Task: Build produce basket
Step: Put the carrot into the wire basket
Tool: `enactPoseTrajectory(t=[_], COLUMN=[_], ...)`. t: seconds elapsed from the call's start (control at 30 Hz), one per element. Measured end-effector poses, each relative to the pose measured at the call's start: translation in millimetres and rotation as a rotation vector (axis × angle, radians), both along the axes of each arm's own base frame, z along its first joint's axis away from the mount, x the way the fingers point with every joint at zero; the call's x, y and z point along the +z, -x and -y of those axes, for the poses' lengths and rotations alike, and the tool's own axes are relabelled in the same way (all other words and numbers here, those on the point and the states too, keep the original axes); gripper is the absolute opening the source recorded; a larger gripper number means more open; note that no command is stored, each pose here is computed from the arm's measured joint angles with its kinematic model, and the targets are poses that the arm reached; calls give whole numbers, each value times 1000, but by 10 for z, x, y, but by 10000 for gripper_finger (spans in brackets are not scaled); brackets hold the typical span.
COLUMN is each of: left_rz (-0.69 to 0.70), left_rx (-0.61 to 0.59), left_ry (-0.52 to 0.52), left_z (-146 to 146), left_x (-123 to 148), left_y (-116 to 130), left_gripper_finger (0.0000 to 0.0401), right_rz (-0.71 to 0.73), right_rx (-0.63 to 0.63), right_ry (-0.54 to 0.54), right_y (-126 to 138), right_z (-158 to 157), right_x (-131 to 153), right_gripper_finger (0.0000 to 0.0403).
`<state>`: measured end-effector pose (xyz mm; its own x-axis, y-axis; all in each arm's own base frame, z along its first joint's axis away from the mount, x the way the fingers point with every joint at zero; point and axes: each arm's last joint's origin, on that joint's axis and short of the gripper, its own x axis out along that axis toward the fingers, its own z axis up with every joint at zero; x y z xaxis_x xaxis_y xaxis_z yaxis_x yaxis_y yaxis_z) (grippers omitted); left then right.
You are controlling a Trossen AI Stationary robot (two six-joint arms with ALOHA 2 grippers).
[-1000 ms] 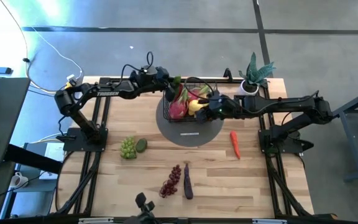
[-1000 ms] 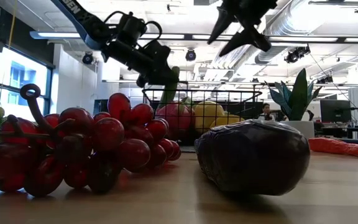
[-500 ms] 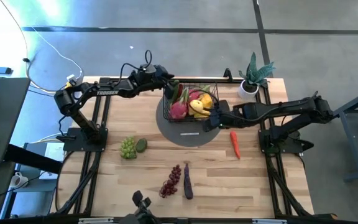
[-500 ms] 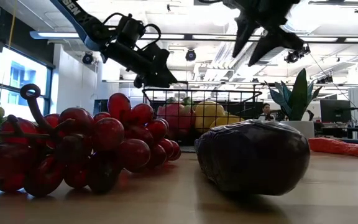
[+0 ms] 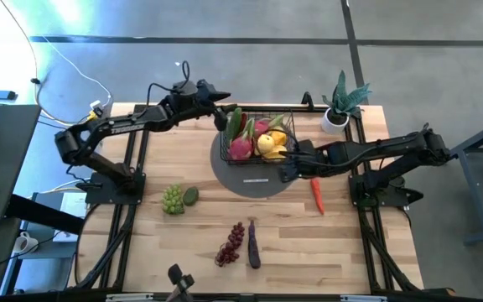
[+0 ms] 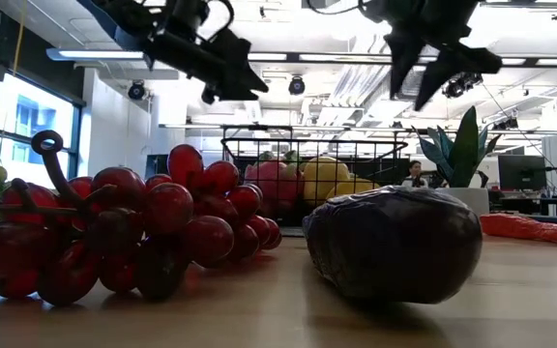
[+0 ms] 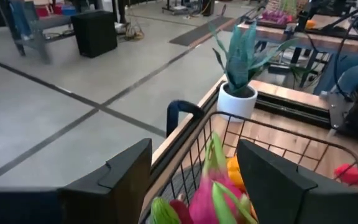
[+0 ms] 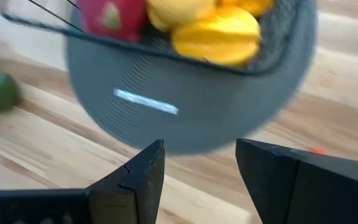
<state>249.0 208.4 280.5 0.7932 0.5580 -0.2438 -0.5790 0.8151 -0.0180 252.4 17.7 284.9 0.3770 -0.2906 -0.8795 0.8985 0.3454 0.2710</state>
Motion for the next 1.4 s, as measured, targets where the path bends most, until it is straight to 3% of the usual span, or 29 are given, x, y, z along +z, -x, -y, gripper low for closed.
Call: enactPoseTrajectory(t=[0.23, 0.47, 0.9, 1.13, 1.4], left_rz=[-7, -55, -96, -95, -95], left_rx=[-3, -5, -3, -3, -4], left_ry=[3, 0, 4, 4, 4], left_z=[141, 186, 191, 191, 191], left_x=[170, 177, 145, 145, 145], left_y=[124, 162, 172, 172, 172], left_gripper_finger=[227, 227, 227, 227, 227], right_rz=[-138, -316, -566, -533, -368], right_rx=[33, 73, 62, -8, -88], right_ry=[-82, -144, -115, -155, -215], right_y=[116, 273, 575, 879, 1160], right_z=[-16, -28, -221, -303, -311], right_x=[-45, -75, -85, -145, -189], right_gripper_finger=[181, 181, 181, 181, 181])
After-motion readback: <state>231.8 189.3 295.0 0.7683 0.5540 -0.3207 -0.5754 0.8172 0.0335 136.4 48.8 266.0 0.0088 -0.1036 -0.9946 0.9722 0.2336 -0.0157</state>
